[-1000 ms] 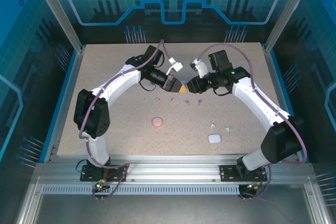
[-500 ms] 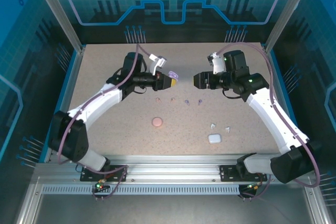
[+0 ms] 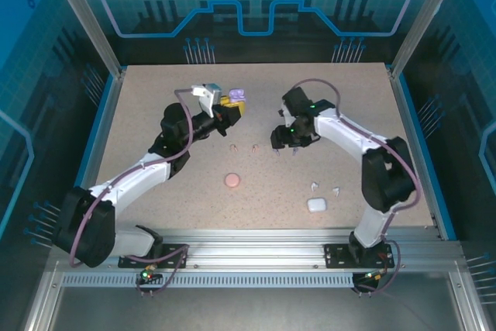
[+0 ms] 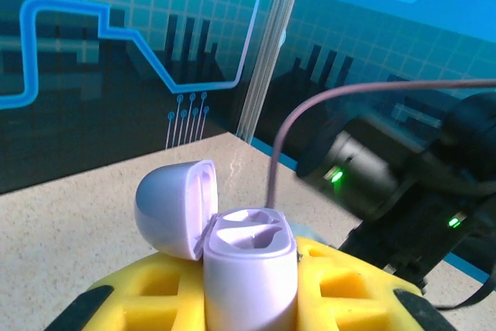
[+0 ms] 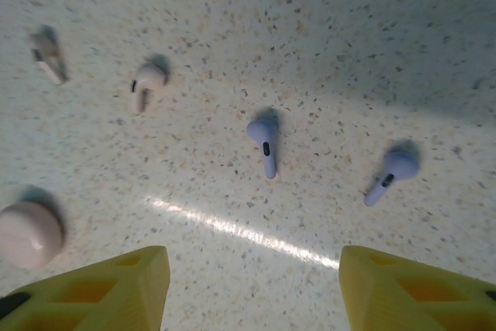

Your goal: Insert the wireless bluetooth earbuds into the charging case

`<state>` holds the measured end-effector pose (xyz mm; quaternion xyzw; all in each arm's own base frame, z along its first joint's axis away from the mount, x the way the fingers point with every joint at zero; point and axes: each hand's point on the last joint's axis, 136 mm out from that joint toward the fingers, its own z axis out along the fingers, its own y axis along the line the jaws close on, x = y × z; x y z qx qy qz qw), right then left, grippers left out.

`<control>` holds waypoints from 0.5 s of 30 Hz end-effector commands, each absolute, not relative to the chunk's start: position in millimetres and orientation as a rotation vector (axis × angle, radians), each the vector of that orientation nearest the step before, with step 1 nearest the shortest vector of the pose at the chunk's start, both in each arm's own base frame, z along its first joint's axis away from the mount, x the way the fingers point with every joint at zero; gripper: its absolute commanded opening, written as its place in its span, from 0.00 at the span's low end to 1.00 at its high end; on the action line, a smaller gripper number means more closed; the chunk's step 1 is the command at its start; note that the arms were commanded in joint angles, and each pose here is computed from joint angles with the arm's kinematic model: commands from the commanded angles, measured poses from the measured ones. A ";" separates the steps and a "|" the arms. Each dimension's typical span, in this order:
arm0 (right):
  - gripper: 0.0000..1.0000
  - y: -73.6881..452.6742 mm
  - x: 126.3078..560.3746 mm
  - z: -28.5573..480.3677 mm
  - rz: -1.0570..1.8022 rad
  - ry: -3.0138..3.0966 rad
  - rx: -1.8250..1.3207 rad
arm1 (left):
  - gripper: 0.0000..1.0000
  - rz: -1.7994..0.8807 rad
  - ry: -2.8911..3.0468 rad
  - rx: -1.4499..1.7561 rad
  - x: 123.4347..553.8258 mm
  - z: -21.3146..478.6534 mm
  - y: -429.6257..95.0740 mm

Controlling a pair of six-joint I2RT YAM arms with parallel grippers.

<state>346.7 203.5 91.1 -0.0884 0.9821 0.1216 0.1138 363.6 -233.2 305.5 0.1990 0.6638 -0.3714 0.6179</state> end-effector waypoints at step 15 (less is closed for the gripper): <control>0.56 219.3 367.7 39.1 0.105 2.973 -0.368 | 0.00 -0.811 1.292 0.573 341.6 337.4 -241.7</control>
